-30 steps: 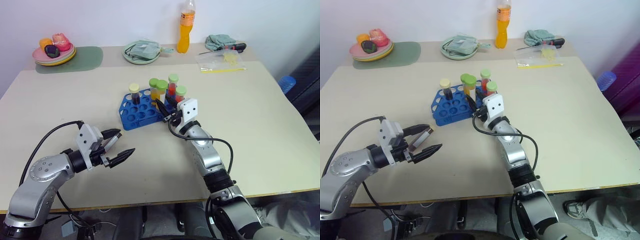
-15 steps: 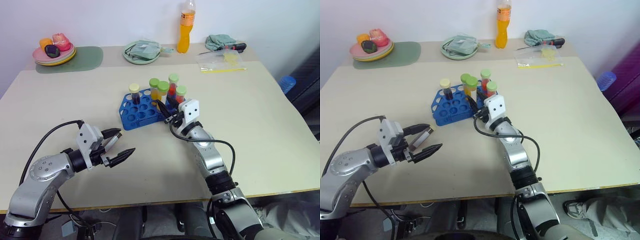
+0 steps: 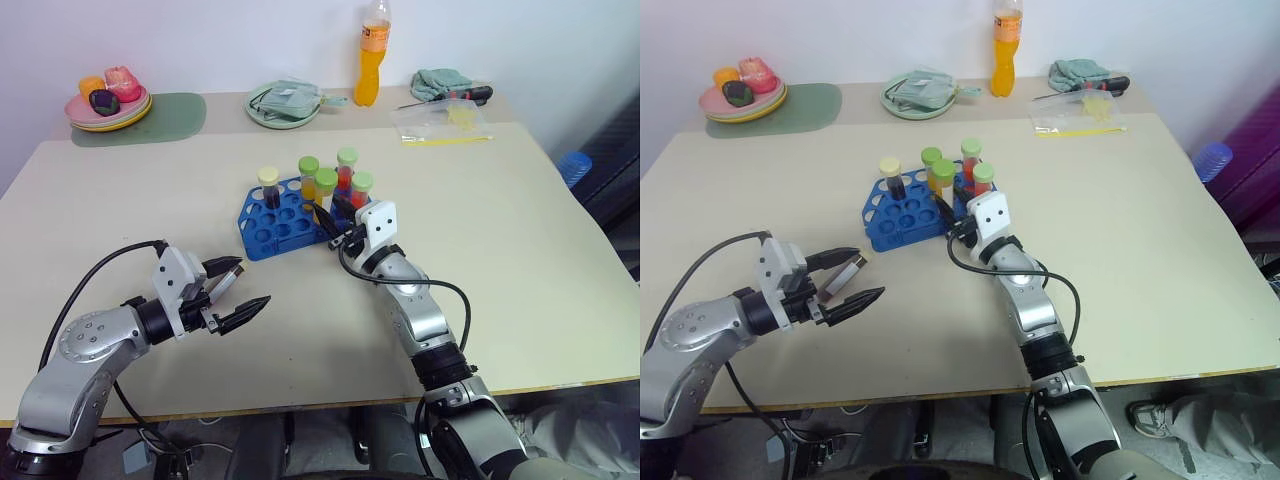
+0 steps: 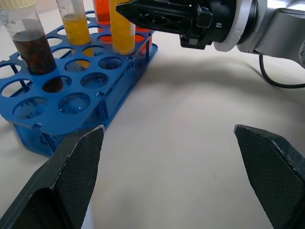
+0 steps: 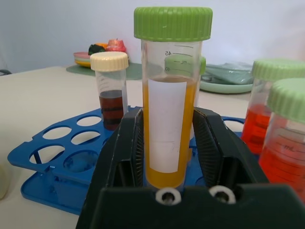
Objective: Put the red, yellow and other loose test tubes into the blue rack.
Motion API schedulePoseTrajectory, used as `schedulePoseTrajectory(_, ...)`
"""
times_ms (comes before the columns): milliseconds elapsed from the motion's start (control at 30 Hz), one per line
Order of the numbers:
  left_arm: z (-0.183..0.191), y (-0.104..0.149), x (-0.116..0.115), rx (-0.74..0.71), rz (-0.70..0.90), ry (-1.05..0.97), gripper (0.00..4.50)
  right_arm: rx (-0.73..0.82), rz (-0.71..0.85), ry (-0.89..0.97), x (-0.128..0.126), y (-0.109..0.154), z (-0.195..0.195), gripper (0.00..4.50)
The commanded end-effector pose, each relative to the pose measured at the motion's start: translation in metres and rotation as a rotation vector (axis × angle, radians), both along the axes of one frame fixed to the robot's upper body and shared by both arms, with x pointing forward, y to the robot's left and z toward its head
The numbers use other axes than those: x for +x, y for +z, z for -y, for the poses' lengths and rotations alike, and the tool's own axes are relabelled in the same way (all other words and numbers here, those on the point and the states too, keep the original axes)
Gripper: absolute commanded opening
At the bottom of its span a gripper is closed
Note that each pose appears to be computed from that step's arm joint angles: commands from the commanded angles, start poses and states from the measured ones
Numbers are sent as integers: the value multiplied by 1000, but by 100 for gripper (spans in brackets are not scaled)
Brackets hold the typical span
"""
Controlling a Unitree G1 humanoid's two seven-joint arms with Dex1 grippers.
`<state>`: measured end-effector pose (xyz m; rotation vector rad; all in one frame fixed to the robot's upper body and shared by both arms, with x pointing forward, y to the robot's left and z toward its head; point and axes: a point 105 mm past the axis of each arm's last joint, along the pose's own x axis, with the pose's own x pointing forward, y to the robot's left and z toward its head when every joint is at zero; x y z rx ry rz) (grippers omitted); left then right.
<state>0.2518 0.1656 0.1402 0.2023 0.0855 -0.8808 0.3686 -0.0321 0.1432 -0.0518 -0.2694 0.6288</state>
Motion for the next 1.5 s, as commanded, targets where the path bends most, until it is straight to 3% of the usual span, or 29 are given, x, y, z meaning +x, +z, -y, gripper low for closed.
schedulePoseTrajectory(33,0,9,-1,4,36,9,450,18,80,-8,-1,25,-1,351)
schedulePoseTrajectory(67,-3,10,0,4,40,27,450,12,97,-9,-3,29,-1,397)
schedulePoseTrajectory(233,-18,25,6,2,16,134,450,-50,120,115,-28,41,8,397)
schedulePoseTrajectory(300,-34,18,17,74,-87,252,450,-116,134,176,-41,43,17,397)
schedulePoseTrajectory(433,-40,27,20,318,-157,275,450,-221,136,294,-64,50,31,397)
schedulePoseTrajectory(567,-52,19,26,470,-477,356,450,-305,142,402,-80,57,35,397)
schedulePoseTrajectory(633,-52,23,33,540,-520,380,450,-329,148,443,-86,61,33,397)
schedulePoseTrajectory(933,-32,8,59,624,-719,360,450,-358,160,549,-98,61,15,397)
schedulePoseTrajectory(1200,-31,-1,69,674,-758,392,450,-357,168,550,-103,58,9,397)
schedulePoseTrajectory(1300,-29,-7,66,694,-766,377,373,-344,174,556,-106,59,4,403)
schedulePoseTrajectory(1500,-36,-5,66,678,-772,399,86,-350,182,570,-108,59,1,403)
